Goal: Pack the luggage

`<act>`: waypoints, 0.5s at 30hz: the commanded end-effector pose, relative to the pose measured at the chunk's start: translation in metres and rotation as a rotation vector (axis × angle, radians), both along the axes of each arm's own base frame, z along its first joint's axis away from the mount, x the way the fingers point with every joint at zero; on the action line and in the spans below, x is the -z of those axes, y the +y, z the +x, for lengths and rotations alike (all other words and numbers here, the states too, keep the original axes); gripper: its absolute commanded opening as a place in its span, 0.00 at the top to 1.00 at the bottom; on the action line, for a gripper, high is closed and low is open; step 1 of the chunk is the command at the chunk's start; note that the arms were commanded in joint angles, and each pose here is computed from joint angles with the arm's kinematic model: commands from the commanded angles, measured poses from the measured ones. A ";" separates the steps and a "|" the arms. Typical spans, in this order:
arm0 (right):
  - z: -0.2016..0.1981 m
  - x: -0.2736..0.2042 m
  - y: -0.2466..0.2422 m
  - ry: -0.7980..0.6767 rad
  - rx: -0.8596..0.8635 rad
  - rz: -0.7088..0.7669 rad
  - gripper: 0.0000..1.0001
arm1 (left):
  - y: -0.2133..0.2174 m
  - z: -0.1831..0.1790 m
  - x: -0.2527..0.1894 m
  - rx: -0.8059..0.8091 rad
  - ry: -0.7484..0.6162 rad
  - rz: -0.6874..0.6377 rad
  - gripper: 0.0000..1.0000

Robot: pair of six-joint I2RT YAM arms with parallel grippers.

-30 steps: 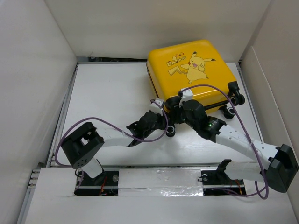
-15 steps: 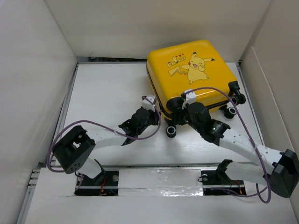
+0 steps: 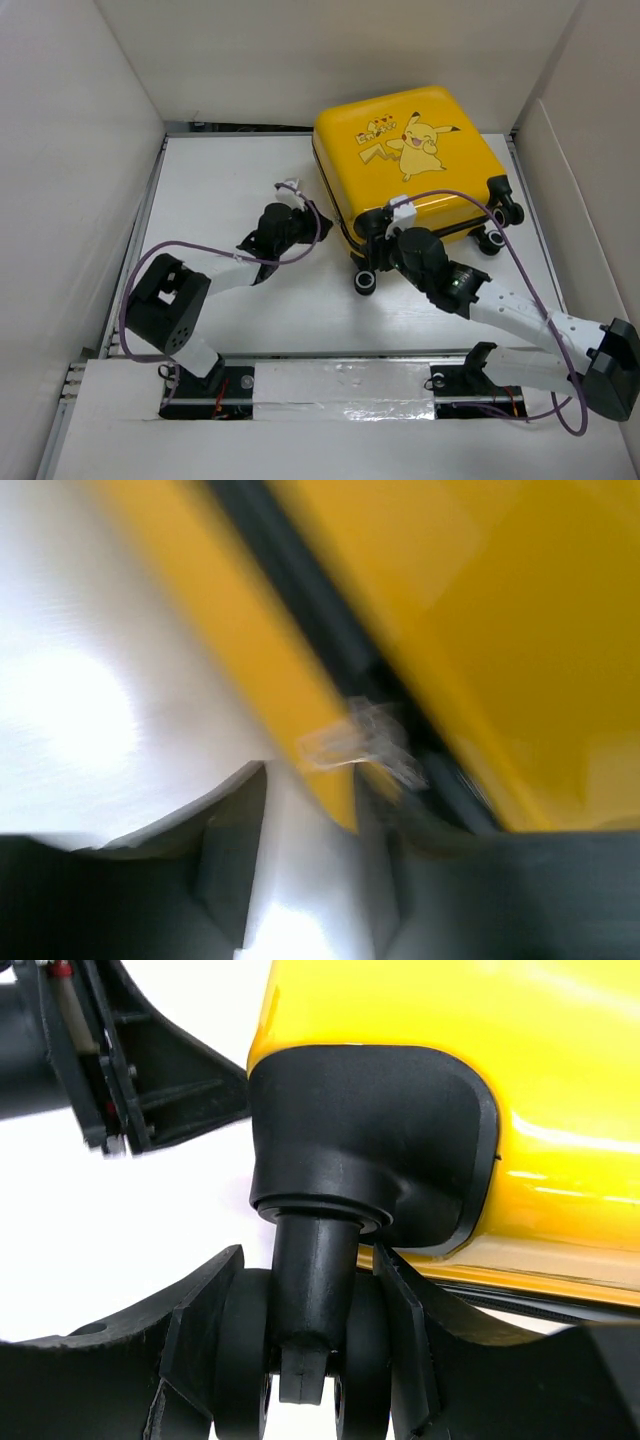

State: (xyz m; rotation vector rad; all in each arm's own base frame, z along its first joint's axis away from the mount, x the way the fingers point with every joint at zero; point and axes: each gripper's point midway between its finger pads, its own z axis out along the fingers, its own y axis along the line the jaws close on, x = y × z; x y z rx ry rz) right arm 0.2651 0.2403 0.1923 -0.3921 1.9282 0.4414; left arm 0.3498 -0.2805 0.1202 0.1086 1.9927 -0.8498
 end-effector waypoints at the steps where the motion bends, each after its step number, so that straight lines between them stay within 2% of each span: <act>1: -0.039 -0.018 0.034 -0.016 -0.206 0.035 1.00 | 0.104 0.063 -0.018 -0.456 -0.080 -0.008 0.58; 2: -0.041 -0.019 0.039 -0.017 -0.223 0.038 1.00 | 0.104 0.057 -0.035 -0.449 -0.111 -0.059 0.49; 4: -0.050 -0.031 0.057 -0.040 -0.279 0.077 1.00 | 0.113 0.044 -0.037 -0.473 -0.104 -0.113 0.30; 5: -0.052 -0.034 0.063 -0.045 -0.297 0.084 1.00 | 0.115 0.036 -0.064 -0.472 -0.153 -0.168 0.28; 8: -0.061 -0.052 0.095 -0.091 -0.389 0.138 1.00 | 0.120 0.006 -0.099 -0.460 -0.212 -0.289 0.27; 13: -0.070 -0.070 0.155 -0.119 -0.511 0.184 1.00 | 0.138 -0.032 -0.151 -0.489 -0.299 -0.381 0.26; 15: -0.068 -0.094 0.176 -0.146 -0.529 0.219 0.81 | 0.149 -0.051 -0.177 -0.491 -0.349 -0.422 0.01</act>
